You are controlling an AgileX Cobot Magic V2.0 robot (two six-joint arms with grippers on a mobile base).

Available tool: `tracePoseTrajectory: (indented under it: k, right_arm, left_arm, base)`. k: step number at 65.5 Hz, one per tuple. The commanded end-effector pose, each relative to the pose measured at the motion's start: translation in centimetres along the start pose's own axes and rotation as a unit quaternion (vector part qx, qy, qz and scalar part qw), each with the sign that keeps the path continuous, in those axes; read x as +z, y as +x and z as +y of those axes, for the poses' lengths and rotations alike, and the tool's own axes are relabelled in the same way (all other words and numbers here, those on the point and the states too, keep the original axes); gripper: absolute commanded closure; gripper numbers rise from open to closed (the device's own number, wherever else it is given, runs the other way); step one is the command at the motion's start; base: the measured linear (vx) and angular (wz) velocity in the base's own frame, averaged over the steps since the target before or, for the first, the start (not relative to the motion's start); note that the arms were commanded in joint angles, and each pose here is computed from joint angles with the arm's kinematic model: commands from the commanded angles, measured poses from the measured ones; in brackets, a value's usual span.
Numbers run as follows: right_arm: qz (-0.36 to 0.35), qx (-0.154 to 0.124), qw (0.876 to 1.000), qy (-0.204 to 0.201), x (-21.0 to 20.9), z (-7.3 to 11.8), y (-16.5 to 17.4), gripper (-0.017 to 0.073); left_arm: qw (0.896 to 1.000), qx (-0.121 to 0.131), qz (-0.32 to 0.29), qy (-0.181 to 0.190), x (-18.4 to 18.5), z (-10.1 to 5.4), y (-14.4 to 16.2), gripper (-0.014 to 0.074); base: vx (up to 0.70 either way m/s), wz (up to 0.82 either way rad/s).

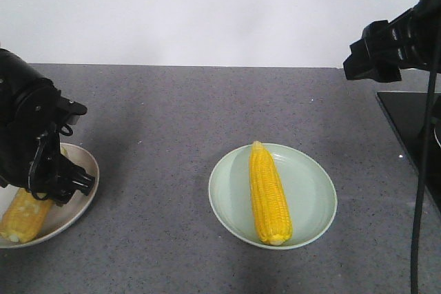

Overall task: Distribute corn equally
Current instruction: 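Lower the left gripper's corn onto the cream plate and release it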

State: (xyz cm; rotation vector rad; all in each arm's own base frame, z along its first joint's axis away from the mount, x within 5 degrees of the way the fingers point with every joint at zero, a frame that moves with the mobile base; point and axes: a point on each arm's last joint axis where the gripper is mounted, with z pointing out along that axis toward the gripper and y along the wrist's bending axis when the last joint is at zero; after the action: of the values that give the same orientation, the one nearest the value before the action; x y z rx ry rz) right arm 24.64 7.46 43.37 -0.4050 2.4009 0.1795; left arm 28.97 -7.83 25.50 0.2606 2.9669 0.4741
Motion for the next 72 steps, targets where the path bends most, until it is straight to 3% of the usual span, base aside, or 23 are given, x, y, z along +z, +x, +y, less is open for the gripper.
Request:
tracePoseTrajectory:
  k: [1,11,21,30,45,51,62,72]
  right_arm:
    - [-0.045,-0.006,0.999,0.005,-1.5,0.0,-0.6,0.0046]
    - [-0.045,-0.005,0.999,0.005,-1.5,0.0,-0.6,0.0046]
    - [-0.045,-0.005,0.999,0.006,-1.5,0.0,-0.6,0.0046]
    - [-0.045,-0.005,0.999,0.006,-1.5,0.0,-0.6,0.0046]
    - [-0.045,-0.005,0.999,0.007,-1.5,0.0,-0.6,0.0046]
    - [-0.046,-0.001,0.999,0.016,-1.6,-0.2,-0.6,0.0046]
    - [-0.046,0.008,0.997,0.055,-2.4,-0.8,-0.3,0.0046]
    - [-0.051,0.019,0.995,0.079,-2.8,-1.2,1.2,0.0046]
  left_arm:
    - [0.999,-0.009,-0.048,-0.002,-1.8,0.8,-0.2,-0.0039]
    - [0.995,-0.027,-0.092,0.011,-2.9,1.1,-0.2,-0.0033]
    - [0.981,-0.063,-0.179,0.036,-5.7,2.0,0.3,-0.0027]
    - [0.957,-0.097,-0.266,0.063,-9.0,3.3,1.5,-0.0011]
    - [0.902,-0.145,-0.393,0.102,-14.4,5.6,5.2,0.0004]
    - [0.885,-0.157,-0.424,0.112,-15.7,6.3,6.5,0.0004]
    - [0.860,-0.165,-0.467,0.120,-17.5,7.3,8.4,0.0004]
    - [0.847,-0.166,-0.492,0.115,-18.1,7.8,9.8,0.0004]
  base:
    - [0.00,0.00]
    - [0.00,0.00]
    - [0.00,0.00]
    - [0.00,0.00]
    - [0.00,0.00]
    - [0.00,0.00]
    - [0.00,0.00]
    - [0.00,0.00]
